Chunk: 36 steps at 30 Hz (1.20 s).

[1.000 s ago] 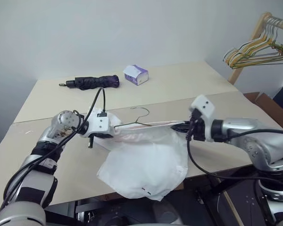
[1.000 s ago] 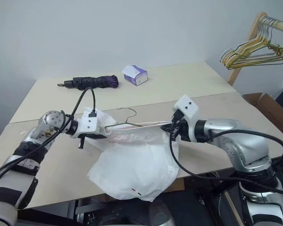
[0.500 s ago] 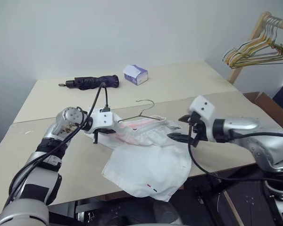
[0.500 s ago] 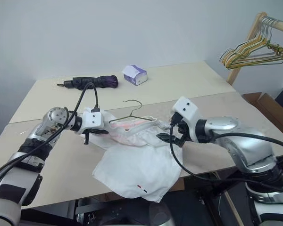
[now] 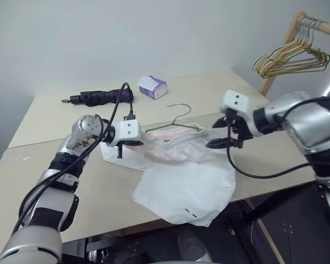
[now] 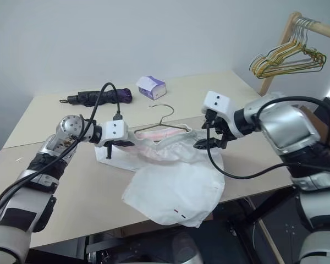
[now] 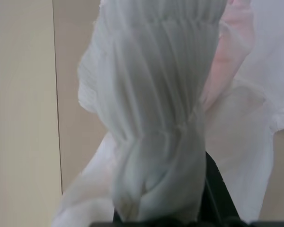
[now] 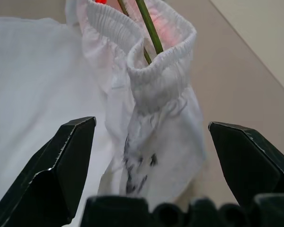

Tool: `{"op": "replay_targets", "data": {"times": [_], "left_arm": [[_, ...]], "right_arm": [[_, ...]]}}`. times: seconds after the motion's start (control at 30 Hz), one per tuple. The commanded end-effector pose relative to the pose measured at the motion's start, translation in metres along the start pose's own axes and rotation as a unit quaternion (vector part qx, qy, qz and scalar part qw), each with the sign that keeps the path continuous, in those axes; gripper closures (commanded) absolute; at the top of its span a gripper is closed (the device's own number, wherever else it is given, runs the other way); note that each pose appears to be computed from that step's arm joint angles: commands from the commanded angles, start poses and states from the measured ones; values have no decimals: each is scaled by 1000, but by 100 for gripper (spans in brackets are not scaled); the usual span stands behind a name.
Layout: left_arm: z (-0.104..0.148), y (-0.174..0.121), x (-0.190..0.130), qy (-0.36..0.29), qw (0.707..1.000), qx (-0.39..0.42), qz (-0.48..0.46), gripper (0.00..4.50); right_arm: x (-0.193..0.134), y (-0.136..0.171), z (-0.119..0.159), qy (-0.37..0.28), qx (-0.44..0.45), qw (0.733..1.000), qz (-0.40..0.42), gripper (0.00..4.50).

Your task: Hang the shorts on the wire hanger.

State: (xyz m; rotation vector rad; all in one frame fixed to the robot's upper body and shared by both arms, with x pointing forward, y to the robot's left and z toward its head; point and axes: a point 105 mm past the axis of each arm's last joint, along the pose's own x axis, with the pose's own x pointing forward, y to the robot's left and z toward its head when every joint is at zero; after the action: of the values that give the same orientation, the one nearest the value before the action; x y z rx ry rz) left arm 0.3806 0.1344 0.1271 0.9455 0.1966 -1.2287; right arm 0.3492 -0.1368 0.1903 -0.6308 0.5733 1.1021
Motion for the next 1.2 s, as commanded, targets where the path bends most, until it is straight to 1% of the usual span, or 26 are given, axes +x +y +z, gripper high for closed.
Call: {"op": "replay_targets", "data": {"times": [0.03, 0.07, 0.17, 0.23, 0.5, 0.53, 0.57, 0.7, 0.73, 0.83, 0.9, 1.03, 1.07, 1.17, 1.2], "left_arm": [[17, 13, -11, -28, 999, 22, 29, 450], [18, 13, -12, -30, 999, 24, 30, 450], [21, 12, -13, -33, 999, 28, 31, 450], [22, 11, -14, -34, 998, 30, 30, 450], [23, 9, -15, -36, 998, 34, 29, 450], [24, 9, -15, -36, 998, 34, 28, 450], [24, 9, -15, -36, 998, 34, 28, 450], [27, 7, -15, -48, 998, 35, 19, 450], [28, 7, -15, -54, 998, 34, 15, 420], [39, 5, -21, -109, 994, 19, -6, 328], [42, 6, -24, -130, 991, 7, -6, 266], [49, 23, -41, -175, 984, -19, 35, 142], [50, 26, -46, -180, 983, -20, 44, 104], [50, 37, -57, -186, 979, -23, 81, 16], [51, 40, -61, -191, 977, -27, 92, 5]], "right_arm": [[1, -8, 11, 9, -29, 1000, 3, 7], [4, -8, 11, 15, -31, 999, 12, 7], [10, -8, 9, 33, -40, 998, 30, 66], [11, -7, 9, 40, -43, 997, 41, 125], [17, -8, 3, 61, -55, 995, 49, 400], [17, -9, 3, 61, -55, 995, 49, 426], [16, -9, 3, 61, -55, 995, 49, 448], [13, -9, 2, 59, -51, 996, 46, 448], [12, -10, 2, 57, -45, 996, 44, 449], [9, -10, 1, 53, -19, 998, 39, 450], [7, -9, 0, 48, -7, 998, 37, 450], [-5, 1, -12, 26, 47, 998, 44, 450], [-7, 4, -16, 23, 60, 997, 43, 450], [-15, 14, -29, 7, 109, 993, 39, 450], [-17, 17, -33, 3, 126, 991, 35, 450]]}}
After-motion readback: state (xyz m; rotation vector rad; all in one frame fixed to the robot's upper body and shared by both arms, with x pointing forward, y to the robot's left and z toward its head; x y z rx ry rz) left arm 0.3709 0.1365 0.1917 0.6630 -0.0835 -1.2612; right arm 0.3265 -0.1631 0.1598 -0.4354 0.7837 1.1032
